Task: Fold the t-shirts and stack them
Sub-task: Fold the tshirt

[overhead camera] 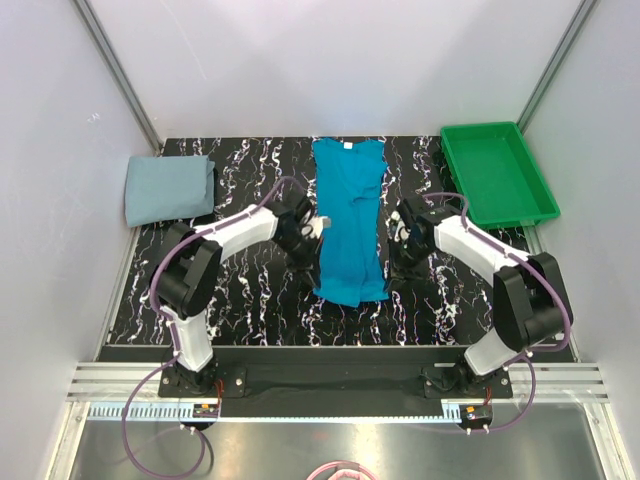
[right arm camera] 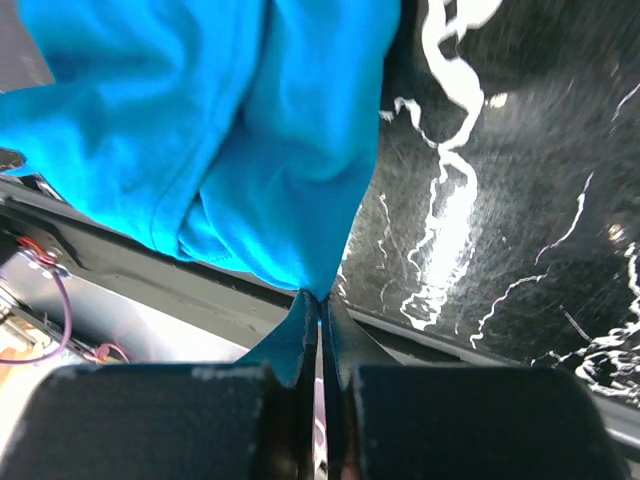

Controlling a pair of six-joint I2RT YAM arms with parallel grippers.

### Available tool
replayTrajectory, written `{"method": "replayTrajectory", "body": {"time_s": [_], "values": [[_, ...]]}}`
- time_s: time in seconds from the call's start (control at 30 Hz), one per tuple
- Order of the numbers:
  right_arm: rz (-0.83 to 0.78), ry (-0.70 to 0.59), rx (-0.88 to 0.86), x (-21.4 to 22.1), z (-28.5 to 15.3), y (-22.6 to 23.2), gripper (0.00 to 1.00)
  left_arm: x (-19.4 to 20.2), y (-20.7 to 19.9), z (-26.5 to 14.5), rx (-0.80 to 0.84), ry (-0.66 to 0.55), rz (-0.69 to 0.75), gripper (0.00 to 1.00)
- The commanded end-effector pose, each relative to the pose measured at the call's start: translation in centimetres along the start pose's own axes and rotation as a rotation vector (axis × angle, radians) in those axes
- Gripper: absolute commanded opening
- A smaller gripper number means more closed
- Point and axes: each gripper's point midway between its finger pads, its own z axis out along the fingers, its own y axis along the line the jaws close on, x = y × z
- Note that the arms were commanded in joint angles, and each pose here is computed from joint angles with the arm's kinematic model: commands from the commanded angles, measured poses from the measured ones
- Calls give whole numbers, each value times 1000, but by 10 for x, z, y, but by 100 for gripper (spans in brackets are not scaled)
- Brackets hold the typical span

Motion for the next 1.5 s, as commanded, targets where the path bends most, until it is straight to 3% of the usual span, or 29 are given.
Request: {"method": "replayTrajectory", "body": {"time_s": [0.0, 0.3, 0.73, 0.97, 1.47], "values": [[-61, -153, -48, -34, -27, 16, 0, -30, -18, -29, -23, -110, 133, 0], [-105, -317, -84, -112, -58, 32, 0, -86, -42, -60, -39, -248, 245, 0], [-109, -432, -46, -203, -60, 18, 0, -177, 4, -87, -141, -400, 215, 0], [-170, -534, -39, -252, -75, 28, 0, -214, 6, -94, -160, -458, 258, 0], [-229, -541, 53, -312, -22, 3, 0, -277, 55, -83, -310, -552, 260, 2]]}}
